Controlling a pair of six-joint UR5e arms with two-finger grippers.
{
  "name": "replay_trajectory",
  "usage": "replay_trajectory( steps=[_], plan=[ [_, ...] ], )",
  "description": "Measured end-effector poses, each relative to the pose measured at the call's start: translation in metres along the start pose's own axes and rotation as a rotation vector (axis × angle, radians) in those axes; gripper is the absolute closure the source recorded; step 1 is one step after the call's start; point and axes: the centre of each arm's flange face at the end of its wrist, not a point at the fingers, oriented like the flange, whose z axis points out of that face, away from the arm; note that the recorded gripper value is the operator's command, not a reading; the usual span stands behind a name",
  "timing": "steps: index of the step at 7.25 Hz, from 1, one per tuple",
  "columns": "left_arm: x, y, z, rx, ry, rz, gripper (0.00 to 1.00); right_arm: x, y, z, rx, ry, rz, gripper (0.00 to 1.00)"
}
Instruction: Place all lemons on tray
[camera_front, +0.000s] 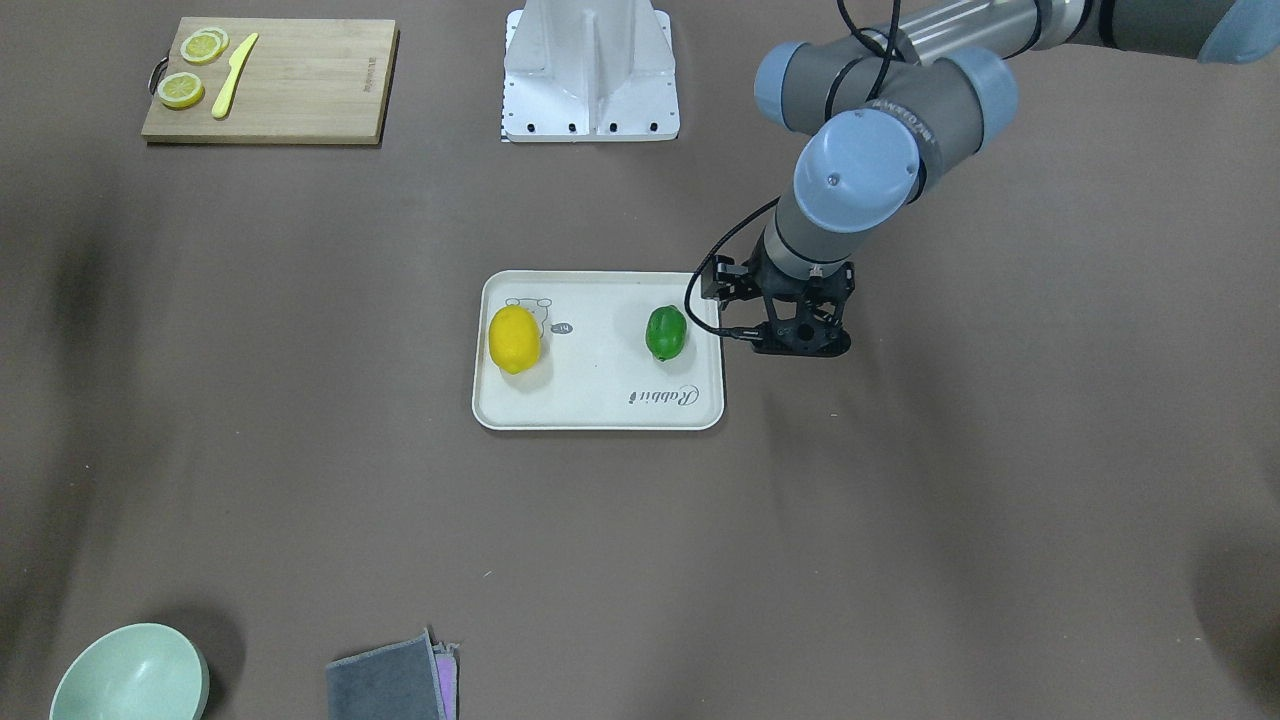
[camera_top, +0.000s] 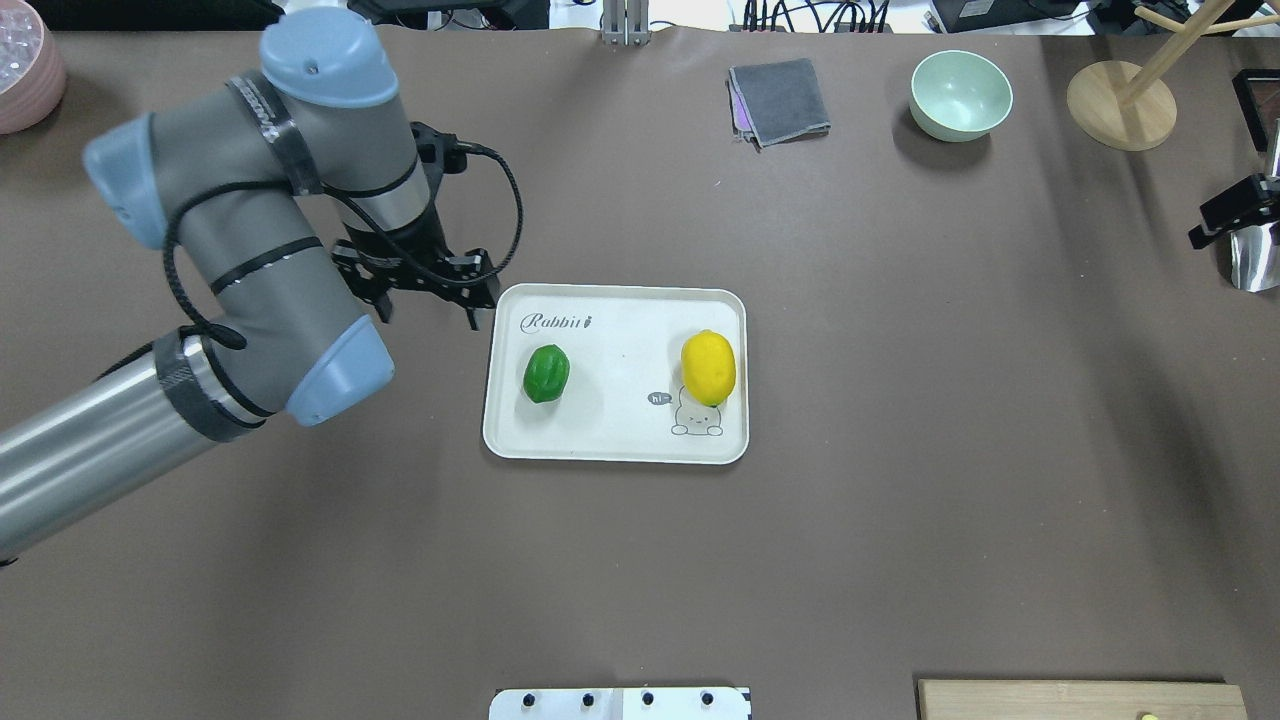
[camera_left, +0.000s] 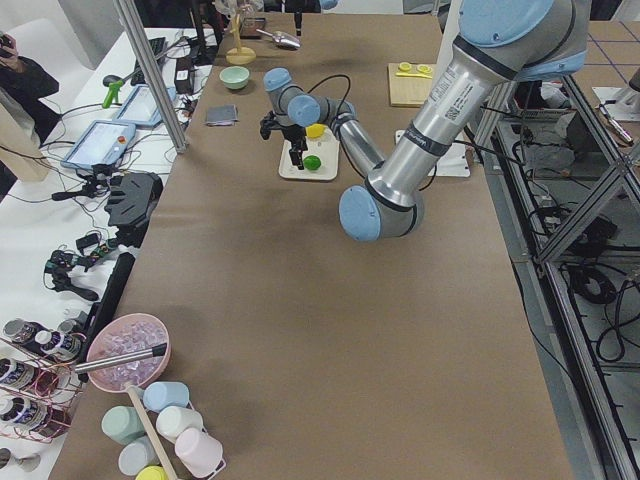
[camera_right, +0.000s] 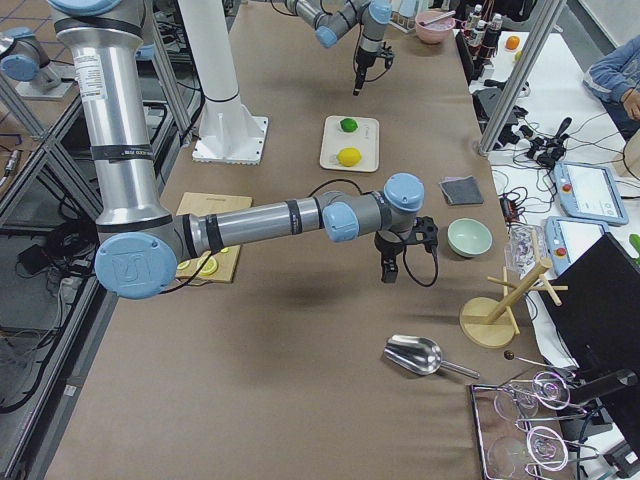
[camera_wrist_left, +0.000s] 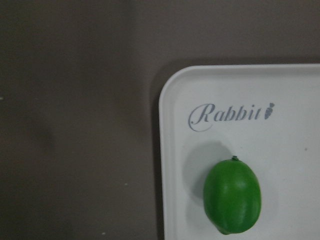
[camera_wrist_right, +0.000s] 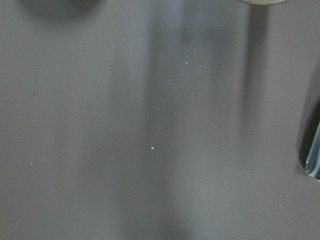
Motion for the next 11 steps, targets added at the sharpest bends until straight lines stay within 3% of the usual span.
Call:
replay_trajectory(
  steps=[1, 2, 3, 5, 7, 9, 11],
  plan=[
    [-0.032, 0.004, -0.028, 0.034, -0.112, 0.037, 0.02, 0.020, 0.001, -0.009, -0.012, 0.029, 0.010, 0.01],
    [-0.087, -0.002, -0.050, 0.066, -0.182, 0.018, 0.02, 0.036, 0.004, -0.017, -0.027, 0.046, 0.024, 0.01],
    [-0.151, -0.007, -0.065, 0.096, -0.217, -0.013, 0.02, 0.049, 0.006, -0.023, -0.039, 0.057, 0.029, 0.01],
    [-0.298, 0.002, -0.075, 0.148, -0.250, 0.026, 0.02, 0.076, 0.012, -0.034, -0.059, 0.067, 0.042, 0.01],
    [-0.442, 0.052, -0.047, 0.164, -0.229, 0.037, 0.02, 0.111, 0.018, -0.036, -0.079, 0.052, 0.076, 0.01],
    [-0.548, 0.106, -0.001, 0.201, -0.154, 0.002, 0.02, 0.129, 0.022, -0.036, -0.091, 0.047, 0.087, 0.01],
    [-0.586, 0.132, 0.020, 0.197, -0.040, -0.050, 0.02, 0.143, 0.032, -0.038, -0.094, 0.046, 0.091, 0.01]
  ],
)
